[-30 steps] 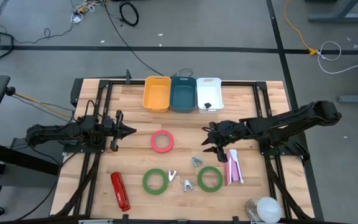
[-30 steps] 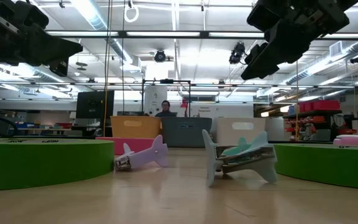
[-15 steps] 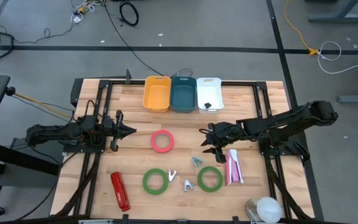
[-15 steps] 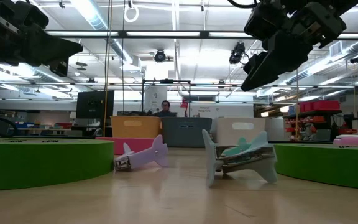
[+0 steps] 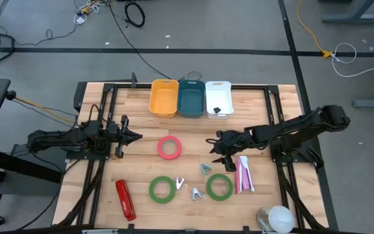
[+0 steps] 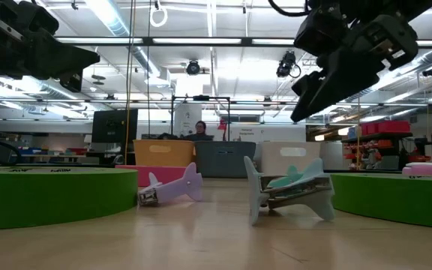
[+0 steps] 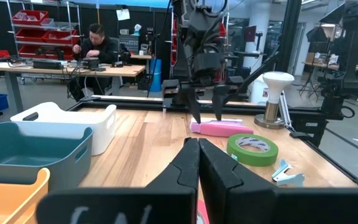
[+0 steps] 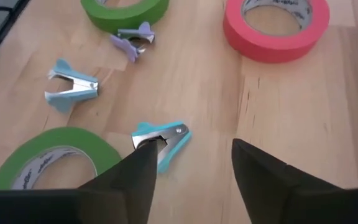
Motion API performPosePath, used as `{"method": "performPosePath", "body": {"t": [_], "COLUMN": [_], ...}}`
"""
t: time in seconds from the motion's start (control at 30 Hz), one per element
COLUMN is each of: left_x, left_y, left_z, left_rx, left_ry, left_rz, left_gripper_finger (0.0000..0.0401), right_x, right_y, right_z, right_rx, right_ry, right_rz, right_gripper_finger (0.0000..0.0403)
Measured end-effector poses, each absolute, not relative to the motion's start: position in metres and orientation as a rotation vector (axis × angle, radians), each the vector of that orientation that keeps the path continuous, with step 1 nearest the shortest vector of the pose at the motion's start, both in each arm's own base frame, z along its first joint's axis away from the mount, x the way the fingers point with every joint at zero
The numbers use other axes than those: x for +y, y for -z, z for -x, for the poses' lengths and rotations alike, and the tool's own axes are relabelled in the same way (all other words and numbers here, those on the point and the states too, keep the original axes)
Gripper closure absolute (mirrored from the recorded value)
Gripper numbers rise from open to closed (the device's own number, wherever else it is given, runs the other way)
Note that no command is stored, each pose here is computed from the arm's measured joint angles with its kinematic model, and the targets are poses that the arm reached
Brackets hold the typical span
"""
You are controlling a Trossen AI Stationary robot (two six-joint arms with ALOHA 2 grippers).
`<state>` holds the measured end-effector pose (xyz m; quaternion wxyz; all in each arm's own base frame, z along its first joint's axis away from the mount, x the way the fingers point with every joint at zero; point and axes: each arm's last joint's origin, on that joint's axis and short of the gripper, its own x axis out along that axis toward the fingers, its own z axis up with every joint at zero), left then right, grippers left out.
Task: Pick and place Stapler, Stapler remover, tape
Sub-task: Put the top blue staple remover into the white bin
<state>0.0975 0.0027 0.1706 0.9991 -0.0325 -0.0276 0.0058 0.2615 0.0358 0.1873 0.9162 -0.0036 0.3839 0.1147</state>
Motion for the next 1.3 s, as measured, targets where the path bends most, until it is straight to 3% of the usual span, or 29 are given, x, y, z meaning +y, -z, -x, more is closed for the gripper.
{"method": "performPosePath", "body": {"t": [0.2, 0.7, 1.3], "left_x": [0.003, 0.003, 0.003], "left_y": [-0.171, -0.17, -0.17], "left_z": [-0.097, -0.097, -0.097], "left_rx": [-0.056, -0.054, -0.052], "left_ry": [-0.012, -0.012, -0.012], "left_rz": [0.065, 0.065, 0.065], "left_gripper_finger": [0.0391, 0.0391, 0.0391], "right_x": [0.037, 0.051, 0.051], "right_y": [-0.177, -0.154, -0.154], "right_z": [-0.262, -0.273, -0.279], "right_rx": [0.854, 0.887, 0.864], "right_ry": [-0.241, -0.346, -0.235], "right_rz": [-0.034, -0.07, -0.227], "right_gripper_finger": [0.0181, 0.0201, 0.0223]}}
